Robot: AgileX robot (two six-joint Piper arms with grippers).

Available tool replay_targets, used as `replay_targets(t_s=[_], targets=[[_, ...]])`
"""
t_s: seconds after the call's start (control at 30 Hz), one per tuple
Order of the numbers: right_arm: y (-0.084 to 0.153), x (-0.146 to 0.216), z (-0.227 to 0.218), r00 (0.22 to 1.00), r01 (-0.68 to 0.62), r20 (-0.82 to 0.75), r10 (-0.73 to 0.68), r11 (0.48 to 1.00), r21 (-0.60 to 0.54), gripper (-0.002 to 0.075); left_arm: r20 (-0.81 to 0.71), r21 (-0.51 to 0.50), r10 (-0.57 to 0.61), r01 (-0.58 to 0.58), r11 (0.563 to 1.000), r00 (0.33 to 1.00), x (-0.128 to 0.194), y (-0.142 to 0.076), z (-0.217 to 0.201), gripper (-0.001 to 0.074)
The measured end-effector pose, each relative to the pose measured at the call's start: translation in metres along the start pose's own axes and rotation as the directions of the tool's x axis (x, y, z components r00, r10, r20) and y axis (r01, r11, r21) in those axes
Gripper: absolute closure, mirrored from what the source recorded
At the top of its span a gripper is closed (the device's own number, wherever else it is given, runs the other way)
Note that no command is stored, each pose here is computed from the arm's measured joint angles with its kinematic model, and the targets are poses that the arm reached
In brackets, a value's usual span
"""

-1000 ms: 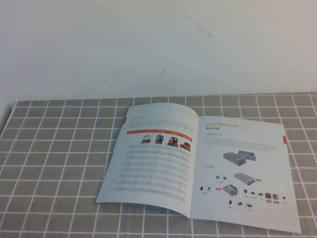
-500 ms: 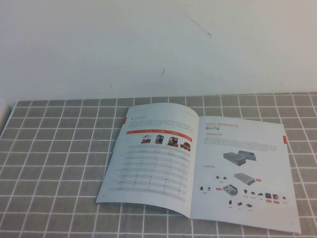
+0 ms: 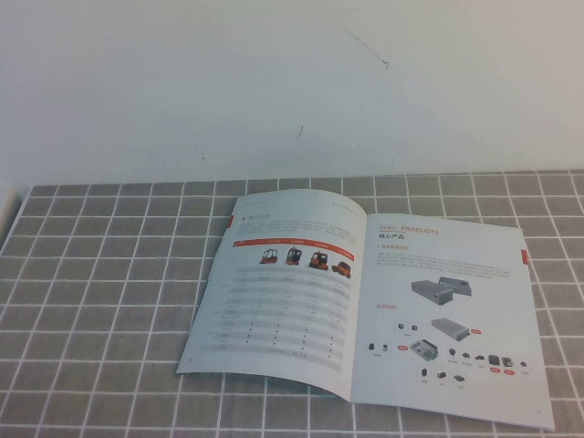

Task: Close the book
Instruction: 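Close the open booklet and leave it lying on the table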

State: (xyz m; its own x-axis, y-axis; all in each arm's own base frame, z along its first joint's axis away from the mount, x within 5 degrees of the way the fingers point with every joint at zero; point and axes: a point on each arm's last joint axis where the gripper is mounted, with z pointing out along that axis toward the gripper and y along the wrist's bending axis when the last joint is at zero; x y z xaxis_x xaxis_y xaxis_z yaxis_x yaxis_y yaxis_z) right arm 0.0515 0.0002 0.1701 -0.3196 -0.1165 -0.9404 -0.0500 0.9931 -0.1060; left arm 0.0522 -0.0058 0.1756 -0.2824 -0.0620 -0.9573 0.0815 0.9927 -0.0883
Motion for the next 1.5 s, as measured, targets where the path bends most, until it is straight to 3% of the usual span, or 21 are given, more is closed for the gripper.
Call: replay_targets(t_s=[0.67, 1.07, 1.3, 1.5], targets=[[-0.001, 0.000, 0.000, 1.000, 0.018, -0.001, -0.018, 1.000, 0.008, 0.0728, 0.000, -0.002, 0.023, -0.023, 1.000, 1.000, 0.000, 0.000, 0.000, 0.0738], [-0.001, 0.000, 0.000, 1.000, 0.024, -0.001, -0.024, 1.000, 0.010, 0.0728, 0.008, -0.028, 0.116, -0.116, 0.993, 0.993, -0.001, 0.002, 0.000, 0.0738], [-0.005, -0.007, 0.000, 0.986, 0.144, 0.078, -0.149, 0.987, 0.067, 0.0728, 0.216, -0.041, 0.178, -0.174, 0.984, 0.960, -0.019, 0.000, -0.002, 0.0738], [-0.003, -0.031, -0.005, 0.921, 0.171, 0.338, -0.195, 0.980, 0.101, 0.0728, 0.504, -0.046, 0.212, -0.219, 0.975, 0.837, -0.044, -0.006, -0.012, 0.0738]])
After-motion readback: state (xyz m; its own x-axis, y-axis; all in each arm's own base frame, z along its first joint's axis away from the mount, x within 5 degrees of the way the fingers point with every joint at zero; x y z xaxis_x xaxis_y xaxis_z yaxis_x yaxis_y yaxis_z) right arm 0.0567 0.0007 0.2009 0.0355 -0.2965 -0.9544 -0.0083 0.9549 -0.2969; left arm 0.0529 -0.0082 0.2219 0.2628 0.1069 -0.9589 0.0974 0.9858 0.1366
